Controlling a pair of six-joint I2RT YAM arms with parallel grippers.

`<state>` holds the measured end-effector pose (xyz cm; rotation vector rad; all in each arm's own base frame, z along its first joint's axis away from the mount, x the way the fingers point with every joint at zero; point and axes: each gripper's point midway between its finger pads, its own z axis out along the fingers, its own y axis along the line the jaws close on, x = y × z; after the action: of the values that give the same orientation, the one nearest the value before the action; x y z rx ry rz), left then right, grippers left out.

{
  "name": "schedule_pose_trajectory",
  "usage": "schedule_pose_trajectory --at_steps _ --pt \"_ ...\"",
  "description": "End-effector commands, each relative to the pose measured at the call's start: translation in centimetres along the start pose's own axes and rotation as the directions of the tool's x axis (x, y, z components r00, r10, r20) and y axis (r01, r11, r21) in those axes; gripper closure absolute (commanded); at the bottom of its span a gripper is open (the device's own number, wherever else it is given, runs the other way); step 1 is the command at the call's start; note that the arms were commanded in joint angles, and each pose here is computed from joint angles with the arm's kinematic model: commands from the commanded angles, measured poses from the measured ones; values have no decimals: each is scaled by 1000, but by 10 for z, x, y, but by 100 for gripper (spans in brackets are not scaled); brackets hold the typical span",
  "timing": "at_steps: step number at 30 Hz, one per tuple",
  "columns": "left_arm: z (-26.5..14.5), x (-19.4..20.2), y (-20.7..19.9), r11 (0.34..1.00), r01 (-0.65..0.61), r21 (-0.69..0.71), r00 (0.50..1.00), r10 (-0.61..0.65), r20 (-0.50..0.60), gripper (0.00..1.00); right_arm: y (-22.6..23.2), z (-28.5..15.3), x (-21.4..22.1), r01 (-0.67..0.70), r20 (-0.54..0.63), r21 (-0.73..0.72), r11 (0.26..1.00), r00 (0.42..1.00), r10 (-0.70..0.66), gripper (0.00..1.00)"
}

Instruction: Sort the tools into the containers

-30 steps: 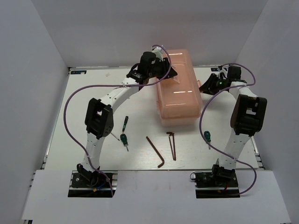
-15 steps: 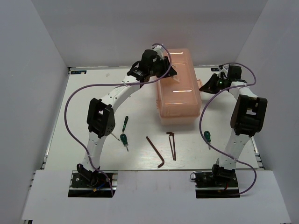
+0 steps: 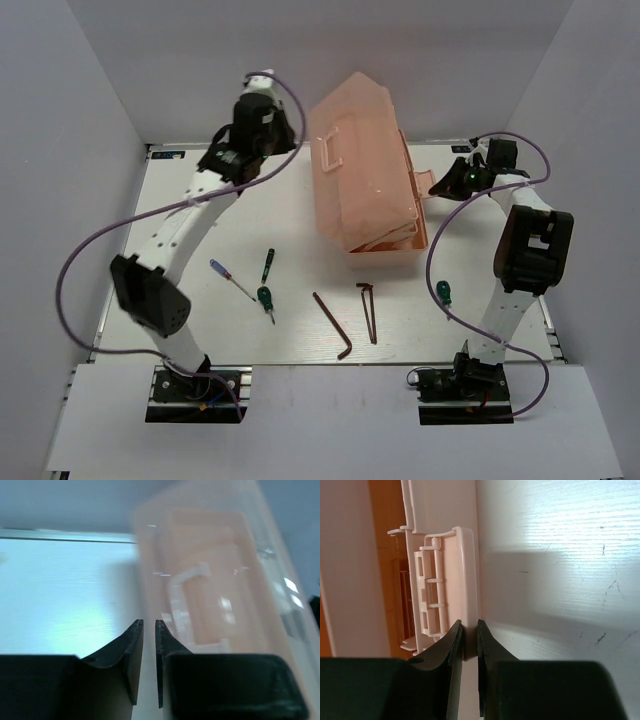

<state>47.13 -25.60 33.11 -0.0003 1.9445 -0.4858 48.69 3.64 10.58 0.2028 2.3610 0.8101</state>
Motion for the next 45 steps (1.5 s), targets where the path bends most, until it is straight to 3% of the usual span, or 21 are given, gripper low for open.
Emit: schedule_pose_trajectory --at_steps 1,7,12,15,18,19,22,23,24,26,27,31,33,35,36,38,40,41,42,43,45 --pt "-50 -32 55 980 -41 -195 992 63 111 100 -41 -24 -23 14 101 174 985 994 -32 100" --pt "-70 9 118 934 -39 -354 996 67 67 100 -38 -28 -18 24 98 169 985 994 -41 100" --pt "-66 40 126 952 -18 -305 998 33 45 100 -39 -28 -10 21 80 166 986 996 -35 100" --pt "-59 33 101 985 -9 -174 998 20 63 100 -42 -27 -9 21 75 168 985 997 -34 100" --pt "-54 31 45 994 -58 97 996 52 66 100 -43 -25 -5 17 64 169 985 998 -29 100" --pt "-50 29 12 959 -75 275 996 58 69 100 -43 -24 -5 18 65 166 986 997 -30 100" --pt "-51 13 -36 878 -81 471 996 61 59 92 -41 -22 -3 23 51 150 988 998 -31 100" --pt "-42 6 -39 878 -83 472 996 60 63 76 -44 -23 2 17 32 162 987 999 -22 90" --pt "-41 7 -44 874 -83 478 996 63 57 67 -40 -27 -4 47 39 166 985 998 -54 53" --pt "-36 9 -42 881 -79 467 997 62 51 45 -49 -37 -10 88 49 237 968 994 -102 31" --pt "-34 15 -38 889 -72 453 997 62 36 41 -48 -58 -24 158 87 311 937 977 -193 10" --pt "-20 58 -18 906 -54 419 997 76 -34 37 -30 -106 -54 293 185 436 851 896 -403 10" --pt "-18 65 -18 900 -55 432 996 77 -34 44 8 -135 -71 380 259 411 828 823 -506 10" --pt "-14 80 -17 891 -50 452 995 82 -51 62 40 -149 -79 450 326 386 805 750 -575 10" --pt "-11 87 -18 886 -32 463 994 76 -77 86 65 -150 -84 506 384 313 804 706 -594 10" --pt "-6 101 -23 869 -24 495 991 86 -103 100 107 -158 -90 539 443 212 815 691 -571 55" --pt "-3 111 -23 862 -16 507 989 90 -121 100 147 -138 -77 546 403 26 838 761 -508 89" --pt "-3 110 -25 855 -18 518 989 91 -115 97 171 -137 -82 567 413 -7 824 752 -514 90" --pt "-2 119 -29 846 -14 533 987 98 -130 77 185 -140 -83 566 403 -28 824 761 -508 90" --pt "1 123 -27 848 -9 530 985 98 -140 67 183 -121 -81 531 370 -59 845 798 -476 90" --pt "3 125 -30 836 -10 549 985 102 -137 52 218 -106 -78 509 354 -142 849 827 -437 70"
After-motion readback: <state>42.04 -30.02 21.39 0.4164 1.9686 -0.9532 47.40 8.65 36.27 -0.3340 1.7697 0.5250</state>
